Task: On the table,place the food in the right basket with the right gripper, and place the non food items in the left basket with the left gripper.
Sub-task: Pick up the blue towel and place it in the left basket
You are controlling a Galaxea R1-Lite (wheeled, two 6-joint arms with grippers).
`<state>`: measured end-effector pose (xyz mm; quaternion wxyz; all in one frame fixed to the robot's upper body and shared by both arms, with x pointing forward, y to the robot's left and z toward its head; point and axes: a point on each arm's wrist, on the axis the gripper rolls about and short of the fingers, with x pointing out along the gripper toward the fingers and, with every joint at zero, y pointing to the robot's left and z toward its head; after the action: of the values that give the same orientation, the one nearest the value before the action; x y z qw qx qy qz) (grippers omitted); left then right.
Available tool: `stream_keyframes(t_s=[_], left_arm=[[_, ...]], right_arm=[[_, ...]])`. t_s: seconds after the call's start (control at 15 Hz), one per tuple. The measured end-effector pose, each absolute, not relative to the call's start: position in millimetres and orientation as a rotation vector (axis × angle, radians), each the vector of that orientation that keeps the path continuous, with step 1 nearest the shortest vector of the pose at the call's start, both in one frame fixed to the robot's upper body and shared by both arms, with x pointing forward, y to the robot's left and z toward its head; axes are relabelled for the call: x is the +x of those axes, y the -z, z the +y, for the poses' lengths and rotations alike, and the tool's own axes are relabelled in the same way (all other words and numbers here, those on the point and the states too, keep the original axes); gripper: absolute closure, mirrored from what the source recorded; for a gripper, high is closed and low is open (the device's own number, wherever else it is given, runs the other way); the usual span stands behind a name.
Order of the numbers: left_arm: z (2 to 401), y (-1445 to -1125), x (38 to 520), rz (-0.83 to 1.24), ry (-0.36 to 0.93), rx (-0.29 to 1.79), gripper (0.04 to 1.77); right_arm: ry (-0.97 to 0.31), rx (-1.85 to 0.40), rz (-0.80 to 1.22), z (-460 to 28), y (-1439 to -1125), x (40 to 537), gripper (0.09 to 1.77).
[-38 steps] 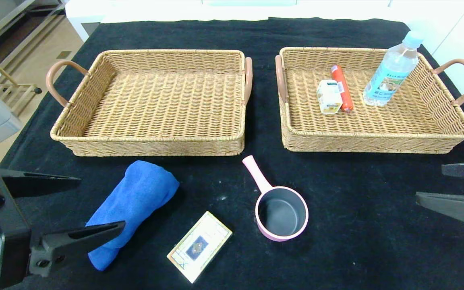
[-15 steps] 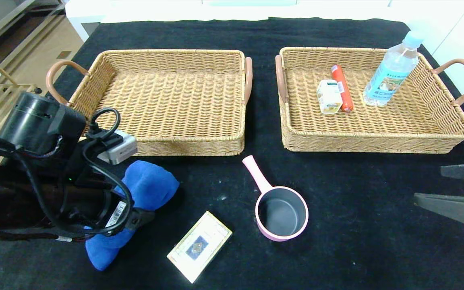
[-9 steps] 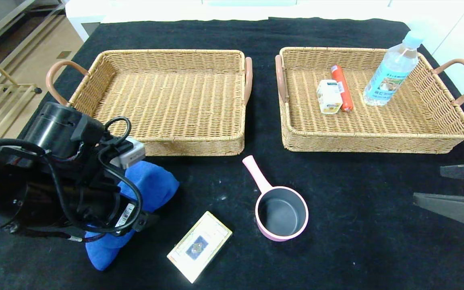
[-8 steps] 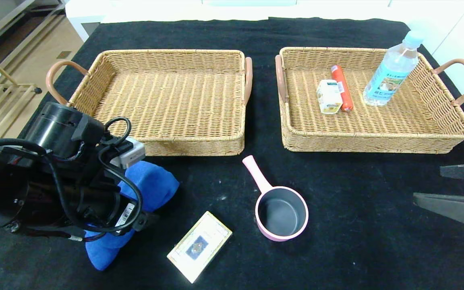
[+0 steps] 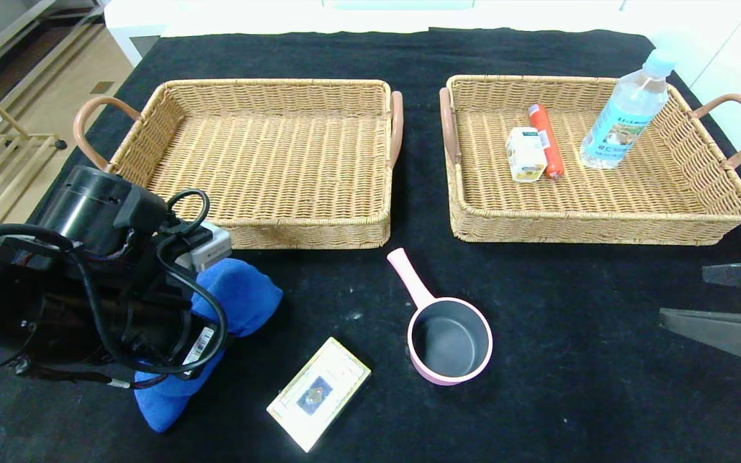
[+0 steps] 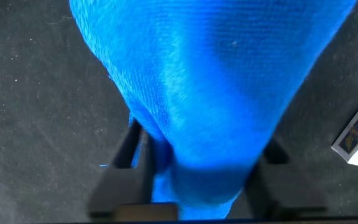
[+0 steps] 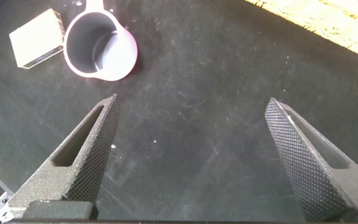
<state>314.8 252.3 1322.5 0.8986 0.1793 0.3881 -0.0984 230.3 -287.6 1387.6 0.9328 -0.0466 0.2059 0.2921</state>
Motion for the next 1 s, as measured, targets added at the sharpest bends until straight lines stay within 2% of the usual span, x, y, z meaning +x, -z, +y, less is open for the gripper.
stream_keyframes(t_s=[0.07, 0.13, 0.67, 1.0], left_arm=[[252.3, -1322.5, 314.8, 0.804, 0.205, 0.371, 1.31], [252.2, -1322.6, 314.8, 0.803, 0.205, 0.371, 1.46], [251.2, -1326.2, 312.0, 0.789, 0.215, 0.37, 1.46], [248.3, -1352.9, 299.2, 0.683, 0.236, 0.356, 1.46]], right_arm=[[-0.598, -0.096, 0.421, -287.6, -1387.6, 230.3, 0.15], [-0.598, -0.096, 0.422, -287.6, -1387.5, 230.4, 0.15], [-0.599, -0.096, 0.421, -287.5, -1387.6, 230.2, 0.15], [-0.599, -0.096, 0.419, -287.6, -1388.0, 229.9, 0.15]])
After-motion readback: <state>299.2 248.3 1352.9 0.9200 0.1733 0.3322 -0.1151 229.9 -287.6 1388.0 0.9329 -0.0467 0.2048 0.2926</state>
